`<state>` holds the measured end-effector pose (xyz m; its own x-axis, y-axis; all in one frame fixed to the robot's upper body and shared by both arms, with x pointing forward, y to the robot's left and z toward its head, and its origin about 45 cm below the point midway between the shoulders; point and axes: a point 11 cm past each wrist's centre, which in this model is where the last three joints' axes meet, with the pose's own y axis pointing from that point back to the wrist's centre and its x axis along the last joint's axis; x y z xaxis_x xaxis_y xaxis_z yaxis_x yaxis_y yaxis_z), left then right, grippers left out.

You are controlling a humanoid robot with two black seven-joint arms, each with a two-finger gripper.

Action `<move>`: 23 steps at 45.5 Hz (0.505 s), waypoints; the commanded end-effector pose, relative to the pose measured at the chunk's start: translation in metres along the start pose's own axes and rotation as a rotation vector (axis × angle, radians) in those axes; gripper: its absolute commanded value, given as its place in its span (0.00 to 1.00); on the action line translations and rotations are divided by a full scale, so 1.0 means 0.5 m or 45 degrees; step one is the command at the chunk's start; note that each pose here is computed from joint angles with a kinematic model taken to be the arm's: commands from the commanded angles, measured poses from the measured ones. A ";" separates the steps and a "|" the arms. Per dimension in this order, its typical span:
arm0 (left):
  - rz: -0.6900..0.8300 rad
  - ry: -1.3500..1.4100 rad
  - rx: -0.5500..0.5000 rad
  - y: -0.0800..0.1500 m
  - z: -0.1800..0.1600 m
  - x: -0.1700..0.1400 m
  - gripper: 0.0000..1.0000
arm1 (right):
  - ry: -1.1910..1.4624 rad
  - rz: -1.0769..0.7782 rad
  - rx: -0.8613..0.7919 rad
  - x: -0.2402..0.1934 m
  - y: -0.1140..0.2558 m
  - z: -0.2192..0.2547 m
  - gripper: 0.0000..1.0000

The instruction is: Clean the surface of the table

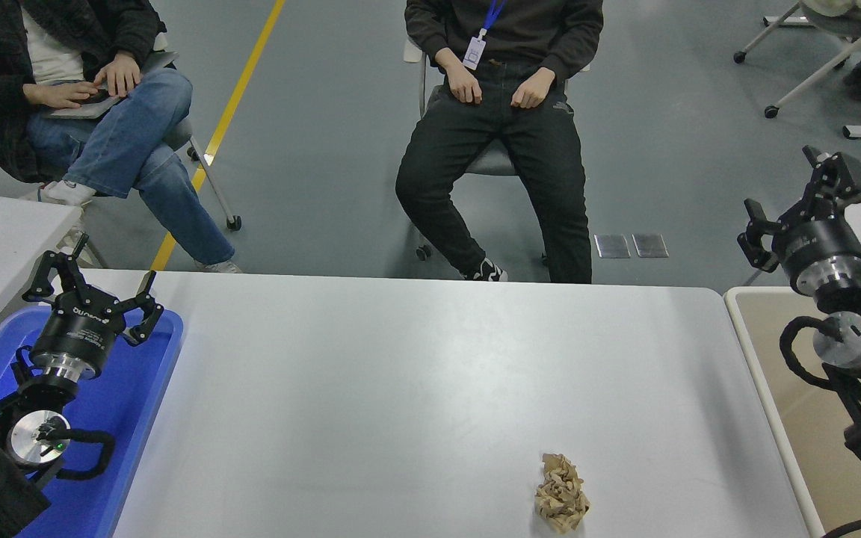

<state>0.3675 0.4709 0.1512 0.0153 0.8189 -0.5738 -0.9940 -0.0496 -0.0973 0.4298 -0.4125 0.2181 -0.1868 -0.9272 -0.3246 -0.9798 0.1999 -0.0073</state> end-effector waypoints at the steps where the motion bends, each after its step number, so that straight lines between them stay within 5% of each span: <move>1: 0.000 0.000 0.000 0.000 0.000 0.000 1.00 | -0.029 0.003 0.007 -0.008 0.014 0.031 0.98; 23: 0.000 0.000 0.000 0.000 0.000 0.000 1.00 | 0.034 0.000 0.006 0.008 0.010 0.016 0.98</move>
<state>0.3675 0.4709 0.1512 0.0153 0.8189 -0.5738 -0.9940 -0.0496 -0.0974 0.4257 -0.4076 0.2078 -0.1838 -0.9314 -0.3141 -0.9804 0.1966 -0.0093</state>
